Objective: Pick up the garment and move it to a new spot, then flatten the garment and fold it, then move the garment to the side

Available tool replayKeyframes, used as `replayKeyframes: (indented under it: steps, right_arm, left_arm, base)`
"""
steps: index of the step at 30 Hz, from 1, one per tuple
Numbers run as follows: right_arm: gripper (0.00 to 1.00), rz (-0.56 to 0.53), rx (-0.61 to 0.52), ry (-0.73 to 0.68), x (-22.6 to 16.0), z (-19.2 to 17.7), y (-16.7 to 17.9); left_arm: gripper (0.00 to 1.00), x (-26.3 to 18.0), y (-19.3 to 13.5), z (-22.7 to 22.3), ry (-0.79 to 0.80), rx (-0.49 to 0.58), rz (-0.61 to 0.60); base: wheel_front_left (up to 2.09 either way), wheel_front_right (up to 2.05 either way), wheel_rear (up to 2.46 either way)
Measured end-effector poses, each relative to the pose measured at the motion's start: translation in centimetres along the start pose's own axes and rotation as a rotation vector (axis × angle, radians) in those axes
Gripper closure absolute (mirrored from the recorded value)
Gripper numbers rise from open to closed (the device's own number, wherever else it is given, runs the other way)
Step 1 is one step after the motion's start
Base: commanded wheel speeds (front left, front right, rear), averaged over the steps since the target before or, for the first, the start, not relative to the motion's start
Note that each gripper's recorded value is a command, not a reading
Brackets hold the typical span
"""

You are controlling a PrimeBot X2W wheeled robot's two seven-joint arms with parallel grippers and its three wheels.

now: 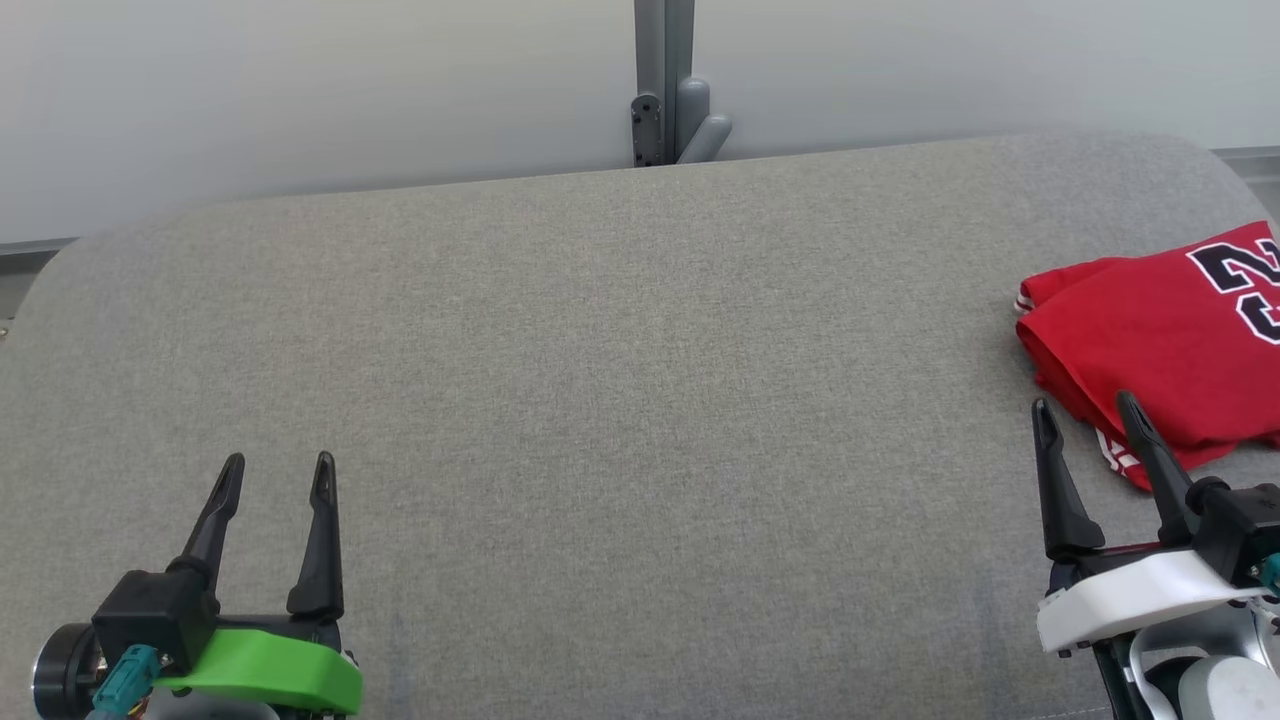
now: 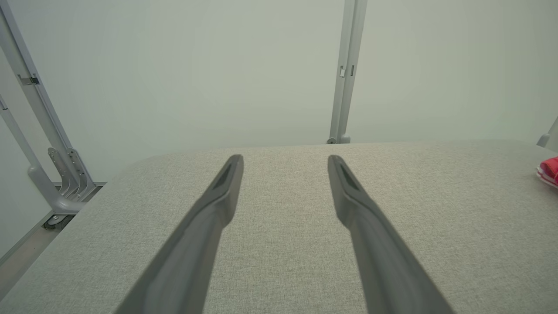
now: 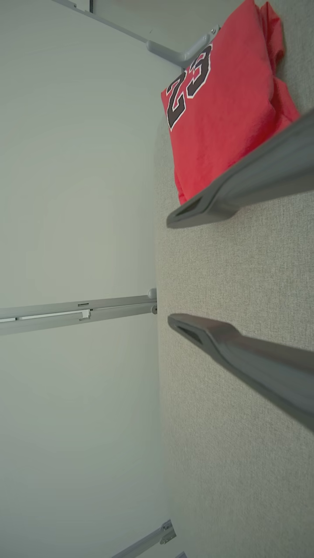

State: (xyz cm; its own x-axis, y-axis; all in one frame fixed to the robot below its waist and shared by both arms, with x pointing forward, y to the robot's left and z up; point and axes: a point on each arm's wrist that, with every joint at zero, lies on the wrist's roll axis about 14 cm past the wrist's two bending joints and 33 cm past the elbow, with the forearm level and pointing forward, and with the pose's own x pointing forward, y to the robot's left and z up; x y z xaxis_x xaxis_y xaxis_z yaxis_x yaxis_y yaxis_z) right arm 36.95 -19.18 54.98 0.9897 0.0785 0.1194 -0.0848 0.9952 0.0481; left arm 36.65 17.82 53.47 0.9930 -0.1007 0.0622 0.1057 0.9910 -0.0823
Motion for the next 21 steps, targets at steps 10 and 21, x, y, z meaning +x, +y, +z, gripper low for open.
replayKeyframes:
  steps: [10,21]
  right_arm:
    - [0.0,-0.004,0.004,-0.005,-0.05,0.14,-0.03]
    - [0.0,-0.007,0.011,-0.01,-0.11,0.25,-0.05]
  left_arm:
    - [0.0,-0.11,0.17,-0.18,0.008,0.001,0.004]
    - [0.0,-0.2,0.14,-0.32,0.013,0.001,0.002]
  base:
    - [0.0,0.0,0.0]
    - [0.0,0.0,0.0]
